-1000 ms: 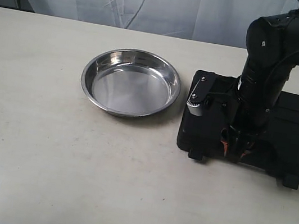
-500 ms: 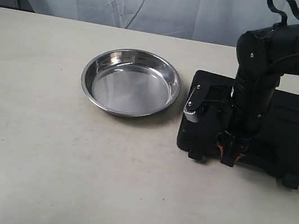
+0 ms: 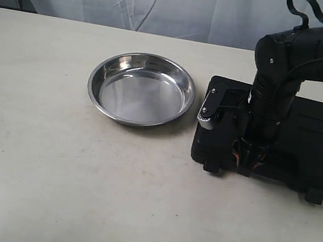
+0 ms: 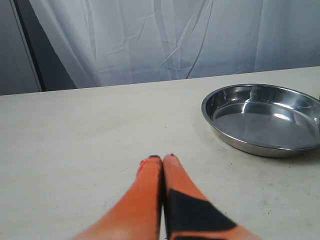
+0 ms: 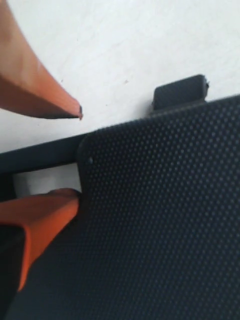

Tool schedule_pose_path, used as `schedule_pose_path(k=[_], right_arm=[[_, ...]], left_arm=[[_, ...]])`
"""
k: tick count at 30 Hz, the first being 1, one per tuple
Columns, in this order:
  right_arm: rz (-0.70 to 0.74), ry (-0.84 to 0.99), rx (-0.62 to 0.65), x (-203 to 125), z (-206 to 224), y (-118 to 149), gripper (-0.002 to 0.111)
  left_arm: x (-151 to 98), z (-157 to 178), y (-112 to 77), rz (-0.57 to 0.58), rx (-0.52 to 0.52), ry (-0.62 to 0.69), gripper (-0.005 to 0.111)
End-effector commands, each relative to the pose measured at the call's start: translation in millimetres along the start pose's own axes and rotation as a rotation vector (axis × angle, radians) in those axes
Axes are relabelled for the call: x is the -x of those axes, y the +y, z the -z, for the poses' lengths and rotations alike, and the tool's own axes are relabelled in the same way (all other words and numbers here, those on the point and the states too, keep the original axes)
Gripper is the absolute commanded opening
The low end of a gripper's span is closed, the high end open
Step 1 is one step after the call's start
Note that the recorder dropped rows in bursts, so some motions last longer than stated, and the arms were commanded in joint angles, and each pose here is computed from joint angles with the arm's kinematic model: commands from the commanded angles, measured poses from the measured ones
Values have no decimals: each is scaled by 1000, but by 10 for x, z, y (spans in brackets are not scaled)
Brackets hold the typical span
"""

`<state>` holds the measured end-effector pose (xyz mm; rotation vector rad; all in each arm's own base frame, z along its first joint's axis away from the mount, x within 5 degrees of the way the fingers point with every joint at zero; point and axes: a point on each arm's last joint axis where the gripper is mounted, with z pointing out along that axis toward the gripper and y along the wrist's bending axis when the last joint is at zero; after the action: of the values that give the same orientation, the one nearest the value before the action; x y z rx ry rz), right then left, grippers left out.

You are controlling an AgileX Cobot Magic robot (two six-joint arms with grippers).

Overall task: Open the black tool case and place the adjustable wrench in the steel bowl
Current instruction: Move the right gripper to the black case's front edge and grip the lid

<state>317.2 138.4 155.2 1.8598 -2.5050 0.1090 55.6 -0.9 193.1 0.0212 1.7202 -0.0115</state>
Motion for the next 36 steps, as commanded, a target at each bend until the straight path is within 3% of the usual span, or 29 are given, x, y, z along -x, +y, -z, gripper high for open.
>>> schedule_pose_path(k=[1,20,24,31,36], right_arm=[[7,-9,-12,13,8,-12,46],[13,28,25,25,-160,-13,45],[14,31,29,34,-204,-17,35],[15,38,37,34,-232,-15,-1],[22,48,34,25,-231,-18,-1]], left_arm=[[-15,0,-3,-3,-6,1,0],[-15,0,-3,-3,-6,1,0],[-15,0,-3,-3,-6,1,0],[-15,0,-3,-3,-6,1,0],[-15,0,-3,-3,-6,1,0]])
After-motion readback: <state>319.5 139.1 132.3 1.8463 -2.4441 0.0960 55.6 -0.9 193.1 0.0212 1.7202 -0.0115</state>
